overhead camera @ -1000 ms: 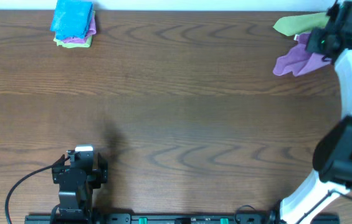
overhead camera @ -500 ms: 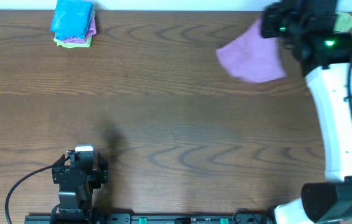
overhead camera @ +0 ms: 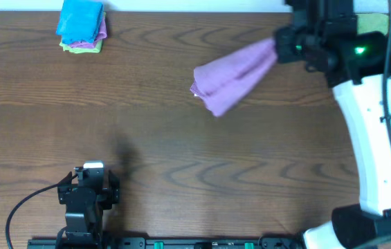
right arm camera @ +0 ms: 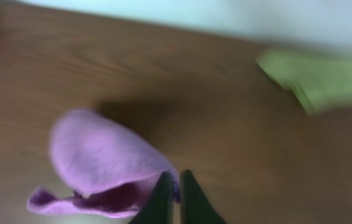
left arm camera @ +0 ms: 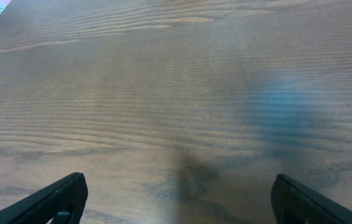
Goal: Fold the cloth
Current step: 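Lift the purple cloth and drag it left toward table center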
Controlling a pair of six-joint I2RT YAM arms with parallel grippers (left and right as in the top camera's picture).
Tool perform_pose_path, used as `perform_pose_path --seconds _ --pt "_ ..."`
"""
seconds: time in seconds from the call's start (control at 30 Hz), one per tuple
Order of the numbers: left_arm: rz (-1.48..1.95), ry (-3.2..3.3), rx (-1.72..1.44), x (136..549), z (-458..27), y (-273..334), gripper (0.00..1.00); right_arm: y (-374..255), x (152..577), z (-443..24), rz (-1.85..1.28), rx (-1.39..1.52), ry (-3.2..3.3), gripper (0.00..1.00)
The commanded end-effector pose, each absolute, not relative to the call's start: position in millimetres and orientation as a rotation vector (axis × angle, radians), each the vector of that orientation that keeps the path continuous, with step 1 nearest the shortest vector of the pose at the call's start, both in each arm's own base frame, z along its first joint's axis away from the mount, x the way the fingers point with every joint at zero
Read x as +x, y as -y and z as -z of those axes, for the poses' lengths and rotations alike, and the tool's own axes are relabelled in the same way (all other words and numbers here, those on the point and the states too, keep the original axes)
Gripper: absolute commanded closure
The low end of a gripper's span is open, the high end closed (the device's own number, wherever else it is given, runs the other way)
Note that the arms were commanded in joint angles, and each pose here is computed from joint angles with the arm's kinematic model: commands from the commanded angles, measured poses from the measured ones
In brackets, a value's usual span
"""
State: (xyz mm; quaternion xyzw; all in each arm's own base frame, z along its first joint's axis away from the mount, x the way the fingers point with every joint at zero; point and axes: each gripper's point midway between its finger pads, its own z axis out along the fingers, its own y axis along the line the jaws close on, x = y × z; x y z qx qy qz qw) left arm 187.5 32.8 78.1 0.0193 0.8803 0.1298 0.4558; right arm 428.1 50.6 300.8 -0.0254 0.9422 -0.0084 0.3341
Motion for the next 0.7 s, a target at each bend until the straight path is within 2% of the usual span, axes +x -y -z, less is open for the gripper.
perform_pose_path --seconds 0.0,0.03,0.07,0.1,0.3,0.37,0.57,0.67 --pt "-0.348 -2.174 0.036 186 -76 -37 0.05 5 426 -262 0.171 0.189 -2.574 0.3" --pt "-0.348 -2.174 0.036 186 -76 -37 0.05 10 423 -254 0.17 0.216 -2.607 0.28" --pt "-0.348 -2.174 0.036 186 -76 -37 0.05 12 421 -247 0.165 0.227 -2.634 0.11" --pt "-0.348 -2.174 0.036 186 -76 -37 0.05 14 421 -241 0.168 0.232 -2.656 0.01" --pt "-0.348 -2.174 0.036 186 -76 -37 0.05 -13 427 -212 0.099 0.074 -2.748 0.01" --pt "-0.348 -2.174 0.036 186 -76 -37 0.05 -28 429 -195 0.068 -0.056 -2.792 0.06" --pt "-0.348 -2.174 0.036 186 -76 -37 0.05 -86 419 -137 -0.046 -0.512 -2.901 0.35" --pt "-0.348 -2.174 0.036 186 -76 -37 0.05 -110 406 -114 -0.048 -0.67 -2.938 0.37"
